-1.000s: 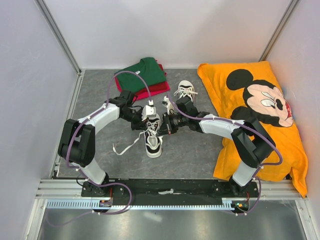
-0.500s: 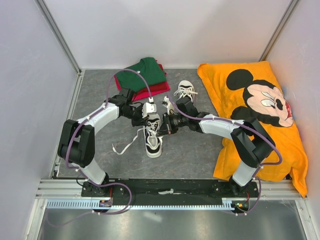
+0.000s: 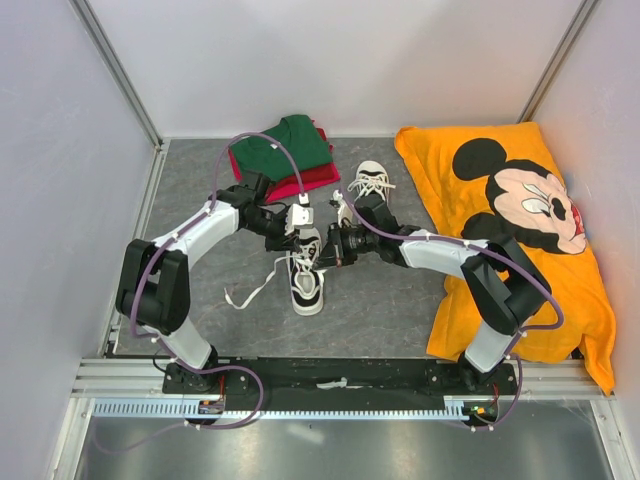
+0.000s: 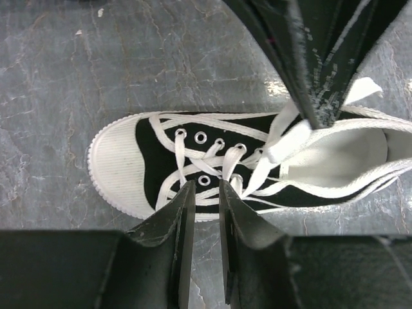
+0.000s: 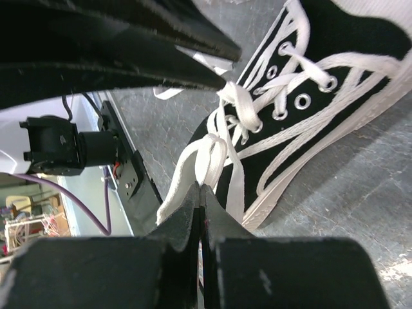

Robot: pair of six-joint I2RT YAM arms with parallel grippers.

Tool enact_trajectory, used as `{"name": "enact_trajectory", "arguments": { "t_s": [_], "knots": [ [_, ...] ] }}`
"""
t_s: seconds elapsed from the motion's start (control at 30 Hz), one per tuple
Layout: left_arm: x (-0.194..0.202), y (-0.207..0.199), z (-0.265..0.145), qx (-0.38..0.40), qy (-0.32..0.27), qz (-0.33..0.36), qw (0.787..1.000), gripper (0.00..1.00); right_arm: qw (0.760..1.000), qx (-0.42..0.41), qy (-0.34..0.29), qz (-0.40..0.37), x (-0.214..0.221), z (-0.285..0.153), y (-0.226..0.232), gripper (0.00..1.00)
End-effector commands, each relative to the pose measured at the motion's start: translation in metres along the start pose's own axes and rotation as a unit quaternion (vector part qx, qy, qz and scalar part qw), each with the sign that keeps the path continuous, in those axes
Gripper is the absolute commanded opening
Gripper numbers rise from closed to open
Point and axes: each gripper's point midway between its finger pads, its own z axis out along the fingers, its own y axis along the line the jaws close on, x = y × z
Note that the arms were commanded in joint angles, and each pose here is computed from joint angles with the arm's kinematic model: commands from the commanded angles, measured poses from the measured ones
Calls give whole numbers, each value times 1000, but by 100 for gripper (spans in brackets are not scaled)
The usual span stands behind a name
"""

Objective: Tie the shoes

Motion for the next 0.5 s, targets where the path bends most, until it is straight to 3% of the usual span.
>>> {"name": "enact_trajectory", "arguments": {
  "t_s": [0.0, 0.47],
  "knots": [
    [-14, 3, 3, 14, -17, 36, 999, 27, 999, -6, -31, 5, -15, -6, 5, 0],
    [-6, 5, 16, 24, 10, 45, 999, 27, 999, -10, -29, 15, -17, -3, 4, 0]
  ]
}}
